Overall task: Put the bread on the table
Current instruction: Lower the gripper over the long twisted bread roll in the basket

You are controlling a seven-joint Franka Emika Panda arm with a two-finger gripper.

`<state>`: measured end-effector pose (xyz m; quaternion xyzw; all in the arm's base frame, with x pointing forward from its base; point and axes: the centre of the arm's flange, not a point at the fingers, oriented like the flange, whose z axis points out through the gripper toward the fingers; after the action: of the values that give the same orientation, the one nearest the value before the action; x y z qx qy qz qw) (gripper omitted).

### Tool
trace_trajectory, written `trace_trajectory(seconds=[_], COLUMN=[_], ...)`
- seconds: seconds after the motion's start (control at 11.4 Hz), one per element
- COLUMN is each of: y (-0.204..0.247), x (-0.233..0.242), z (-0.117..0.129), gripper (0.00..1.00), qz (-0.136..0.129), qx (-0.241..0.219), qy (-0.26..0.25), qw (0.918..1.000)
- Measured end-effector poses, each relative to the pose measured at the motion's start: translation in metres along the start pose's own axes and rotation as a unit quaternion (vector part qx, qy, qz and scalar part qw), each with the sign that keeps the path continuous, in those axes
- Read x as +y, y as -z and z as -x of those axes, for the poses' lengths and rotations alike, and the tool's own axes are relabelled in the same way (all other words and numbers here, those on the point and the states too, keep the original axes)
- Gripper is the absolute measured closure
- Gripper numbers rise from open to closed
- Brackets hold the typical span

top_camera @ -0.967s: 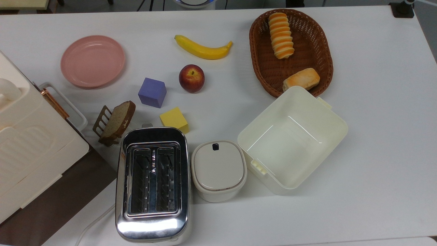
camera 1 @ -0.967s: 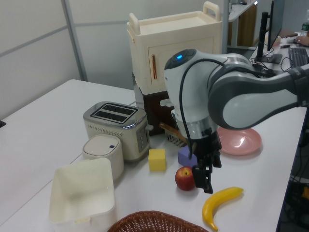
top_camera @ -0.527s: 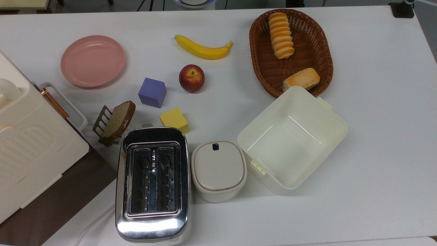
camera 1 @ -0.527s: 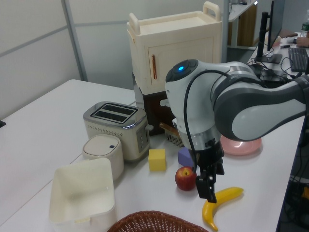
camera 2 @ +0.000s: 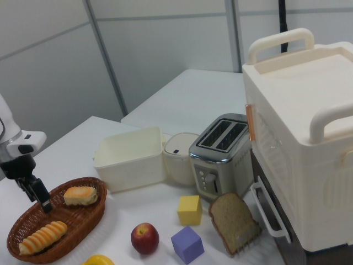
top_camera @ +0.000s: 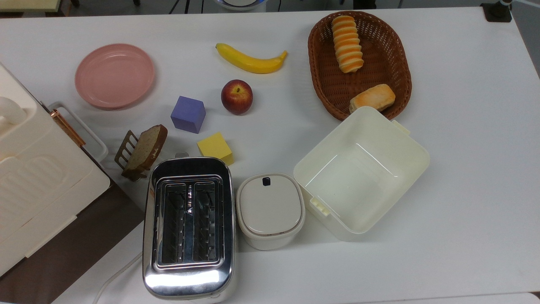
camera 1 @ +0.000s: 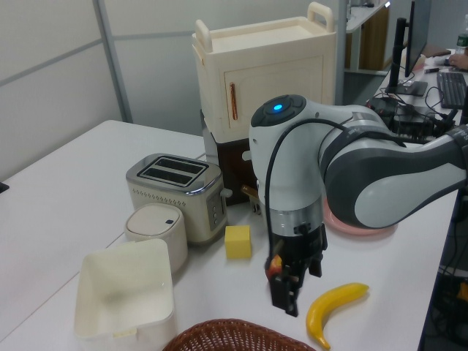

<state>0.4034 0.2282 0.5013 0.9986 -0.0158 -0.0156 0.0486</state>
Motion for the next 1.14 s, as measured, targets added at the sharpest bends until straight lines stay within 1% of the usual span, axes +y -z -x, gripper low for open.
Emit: trace_trajectory(seconds=[0.18, 0.26, 0.53, 0.79, 1.05, 1.14], y=[-0.009, -0.019, -0.047, -0.054, -0.066, -0.073], x=[-0.007, -0.014, -0.04, -0.043, -0.058, -0.065], z=[-0.004, 0.0, 0.026, 0.03, 0.027, 0.029], gripper=[0.03, 0.03, 0.01, 0.01, 0.01, 0.01], qz=[-0.017, -0.018, 0.0, 0.005, 0.002, 0.007], qx=[0.021, 0.021, 0.004, 0.0, 0.01, 0.008], qy=[-0.058, -0.064, -0.018, 0.008, 0.019, 0.025], qw=[0.9979, 0.9976, 0.9998, 1.0, 0.9998, 0.9996])
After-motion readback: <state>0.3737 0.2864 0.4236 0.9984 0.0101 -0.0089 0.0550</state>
